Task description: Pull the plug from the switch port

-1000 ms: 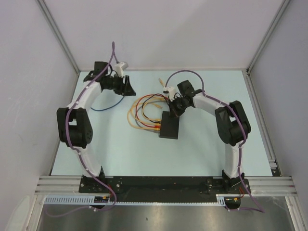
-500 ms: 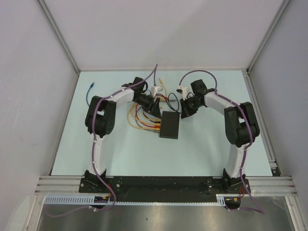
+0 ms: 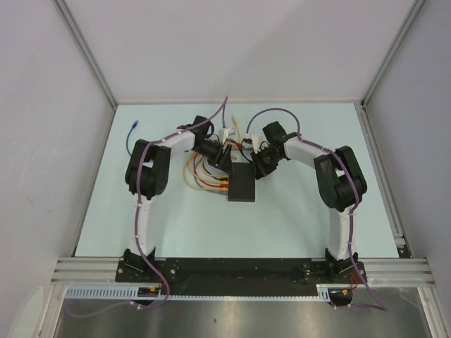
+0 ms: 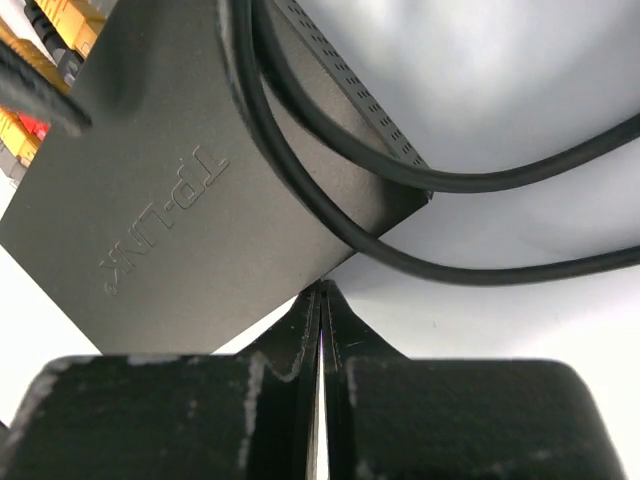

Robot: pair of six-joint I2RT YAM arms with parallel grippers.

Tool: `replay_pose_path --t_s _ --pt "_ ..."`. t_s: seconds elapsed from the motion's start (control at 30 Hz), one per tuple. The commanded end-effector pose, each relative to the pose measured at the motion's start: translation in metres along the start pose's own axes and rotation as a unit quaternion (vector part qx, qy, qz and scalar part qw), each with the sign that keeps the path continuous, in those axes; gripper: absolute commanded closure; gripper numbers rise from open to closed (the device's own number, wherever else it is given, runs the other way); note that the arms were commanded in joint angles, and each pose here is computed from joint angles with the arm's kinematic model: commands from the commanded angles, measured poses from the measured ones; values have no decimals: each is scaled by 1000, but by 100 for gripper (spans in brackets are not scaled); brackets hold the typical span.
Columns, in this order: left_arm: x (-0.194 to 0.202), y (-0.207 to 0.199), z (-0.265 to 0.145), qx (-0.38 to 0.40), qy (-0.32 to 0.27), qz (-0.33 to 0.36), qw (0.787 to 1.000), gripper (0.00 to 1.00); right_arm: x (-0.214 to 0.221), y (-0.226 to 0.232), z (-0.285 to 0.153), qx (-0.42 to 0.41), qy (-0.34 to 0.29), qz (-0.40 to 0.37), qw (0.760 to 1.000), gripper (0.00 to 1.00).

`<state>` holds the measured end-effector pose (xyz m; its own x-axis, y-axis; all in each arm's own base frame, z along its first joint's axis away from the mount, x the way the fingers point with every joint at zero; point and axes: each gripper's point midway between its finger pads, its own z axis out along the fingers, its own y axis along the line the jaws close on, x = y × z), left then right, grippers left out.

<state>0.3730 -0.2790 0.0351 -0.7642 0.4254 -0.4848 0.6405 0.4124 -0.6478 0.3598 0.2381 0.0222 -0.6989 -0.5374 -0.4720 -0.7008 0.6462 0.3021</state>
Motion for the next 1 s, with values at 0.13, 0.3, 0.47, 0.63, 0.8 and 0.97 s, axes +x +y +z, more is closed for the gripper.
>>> replay_pose_path --t_s 0.13,0.3,0.47,0.63,0.8,0.97 --pt "-11 -11 -21 -6 -36 7 999 40 -38 -3 -35 16 -56 -24 998 100" --pt "-13 -3 -35 -8 -49 -14 999 42 -46 34 -61 -58 -80 -57 993 100" --pt "-4 1 -32 7 -41 -33 999 45 -40 61 -42 -98 -61 -92 989 100" --pt "3 2 -26 22 -33 -50 998 49 -37 64 -19 -103 -50 -85 990 100" --pt "8 3 -22 32 -29 -57 997 51 -26 54 1 -85 -25 -75 993 100" --pt "9 6 -18 33 -27 -64 997 54 -15 43 12 -71 -5 -68 995 100"
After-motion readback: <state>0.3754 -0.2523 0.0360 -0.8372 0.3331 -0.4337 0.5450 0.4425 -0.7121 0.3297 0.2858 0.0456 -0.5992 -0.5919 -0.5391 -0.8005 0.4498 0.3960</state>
